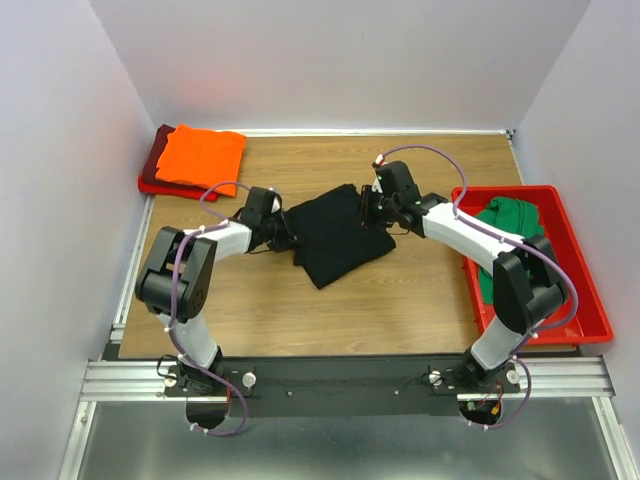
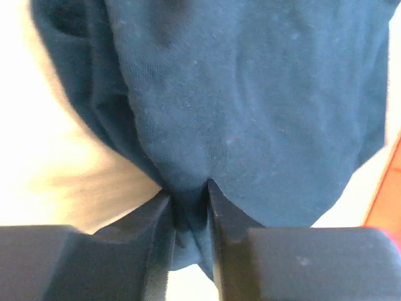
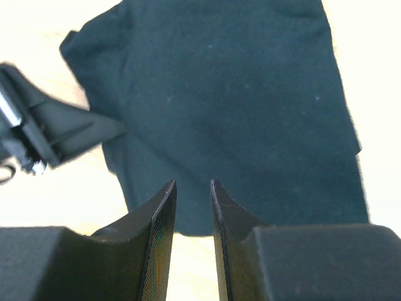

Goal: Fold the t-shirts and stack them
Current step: Neatly place the folded tshirt to the corner

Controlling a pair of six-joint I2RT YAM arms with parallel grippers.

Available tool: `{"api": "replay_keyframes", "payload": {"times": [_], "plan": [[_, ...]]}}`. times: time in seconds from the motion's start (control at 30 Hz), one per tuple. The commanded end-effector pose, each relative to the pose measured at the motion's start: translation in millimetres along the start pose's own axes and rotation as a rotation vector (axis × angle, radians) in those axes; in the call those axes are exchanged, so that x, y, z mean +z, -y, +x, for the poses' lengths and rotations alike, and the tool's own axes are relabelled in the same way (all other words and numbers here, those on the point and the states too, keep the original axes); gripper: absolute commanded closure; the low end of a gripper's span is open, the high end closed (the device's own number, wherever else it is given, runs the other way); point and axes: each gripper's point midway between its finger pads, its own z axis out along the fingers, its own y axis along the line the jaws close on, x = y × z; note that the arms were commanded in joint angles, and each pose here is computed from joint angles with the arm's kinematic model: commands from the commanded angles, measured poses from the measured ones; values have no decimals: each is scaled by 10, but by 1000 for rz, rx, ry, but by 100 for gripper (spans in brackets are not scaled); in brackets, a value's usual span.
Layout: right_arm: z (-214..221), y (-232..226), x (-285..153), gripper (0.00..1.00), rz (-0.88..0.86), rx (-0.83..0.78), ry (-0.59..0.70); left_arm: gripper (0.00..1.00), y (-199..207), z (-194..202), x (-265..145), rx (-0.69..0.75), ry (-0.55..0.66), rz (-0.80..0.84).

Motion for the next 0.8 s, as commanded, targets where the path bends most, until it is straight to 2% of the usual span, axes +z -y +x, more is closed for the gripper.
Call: {"api": "replay_keyframes", "payload": {"times": [0.0,0.07,0.17,0.47,0.5,0.6,0.77], "plan": [[-89,-22,-16,64,7,-22,15,100,-86,-333,82,88,39,-136],[-87,-24,-30,64,4,-27,17,100,-222,-493,60,181,43,-244],[-62,-27,-67,64,-3,-35,13,100,-172,-1043,-13,296,129,-357],[78,-75,-173,65,-48,-44,-29,100,-418,-2116,-506,413,280,-663],[106,-78,-179,65,-53,-42,-37,100,-315,-2319,-622,420,334,-680],[184,-74,-192,65,-64,-39,-59,100,-340,-2665,-846,465,400,-801],[198,-99,-201,66,-76,-39,-65,100,-352,-3073,-1095,515,441,-896]]}}
